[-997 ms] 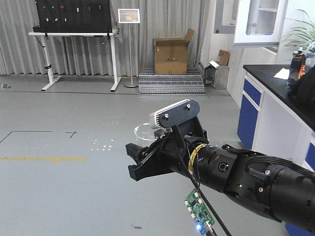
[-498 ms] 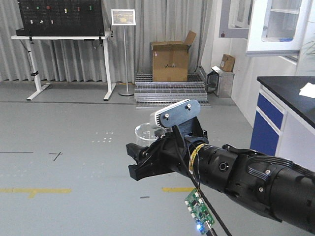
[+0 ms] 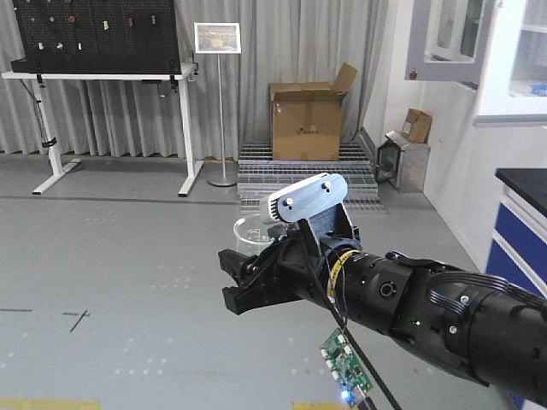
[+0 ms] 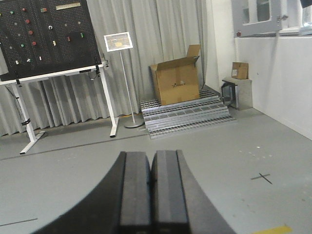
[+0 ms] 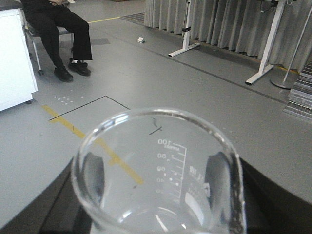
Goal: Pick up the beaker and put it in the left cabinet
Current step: 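Hold the beaker in the right gripper while the base drives to the cabinet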
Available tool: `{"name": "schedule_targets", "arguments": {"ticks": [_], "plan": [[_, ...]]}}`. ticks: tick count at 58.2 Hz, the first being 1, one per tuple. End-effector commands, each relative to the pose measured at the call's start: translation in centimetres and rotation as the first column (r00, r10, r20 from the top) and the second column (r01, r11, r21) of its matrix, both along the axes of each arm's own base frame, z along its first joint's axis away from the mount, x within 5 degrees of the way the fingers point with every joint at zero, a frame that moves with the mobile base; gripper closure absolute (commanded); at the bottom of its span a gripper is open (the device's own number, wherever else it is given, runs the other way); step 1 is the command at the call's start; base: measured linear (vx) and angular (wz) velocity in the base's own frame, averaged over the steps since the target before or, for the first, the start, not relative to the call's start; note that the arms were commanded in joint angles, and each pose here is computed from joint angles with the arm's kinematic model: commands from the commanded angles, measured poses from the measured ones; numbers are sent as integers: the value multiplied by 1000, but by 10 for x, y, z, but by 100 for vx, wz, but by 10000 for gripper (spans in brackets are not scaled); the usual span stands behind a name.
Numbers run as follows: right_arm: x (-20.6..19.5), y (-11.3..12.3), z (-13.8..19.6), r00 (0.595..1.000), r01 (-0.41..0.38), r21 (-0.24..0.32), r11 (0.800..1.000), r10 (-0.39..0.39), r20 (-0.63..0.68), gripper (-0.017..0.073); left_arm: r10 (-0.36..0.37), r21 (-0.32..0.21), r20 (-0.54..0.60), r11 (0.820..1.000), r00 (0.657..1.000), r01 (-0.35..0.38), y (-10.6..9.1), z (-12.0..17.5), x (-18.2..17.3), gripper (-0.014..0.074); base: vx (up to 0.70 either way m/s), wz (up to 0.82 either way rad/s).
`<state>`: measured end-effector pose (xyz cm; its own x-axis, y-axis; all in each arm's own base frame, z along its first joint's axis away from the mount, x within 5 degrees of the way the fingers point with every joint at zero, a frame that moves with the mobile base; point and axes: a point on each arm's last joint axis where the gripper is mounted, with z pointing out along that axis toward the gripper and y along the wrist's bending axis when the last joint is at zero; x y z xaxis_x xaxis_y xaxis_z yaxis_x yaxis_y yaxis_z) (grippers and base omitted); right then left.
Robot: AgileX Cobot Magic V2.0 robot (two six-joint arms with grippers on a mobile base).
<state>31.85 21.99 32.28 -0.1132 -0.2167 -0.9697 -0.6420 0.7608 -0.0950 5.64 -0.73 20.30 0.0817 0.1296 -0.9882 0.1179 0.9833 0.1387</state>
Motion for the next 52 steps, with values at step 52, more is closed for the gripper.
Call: {"name": "schedule_targets", "arguments": {"ticks": [52], "plan": [[-6,0,29,996,-40,76,996,34,86,568,-4,-15,76,1000,997,5,0,2,-1,592,72,0]]}}
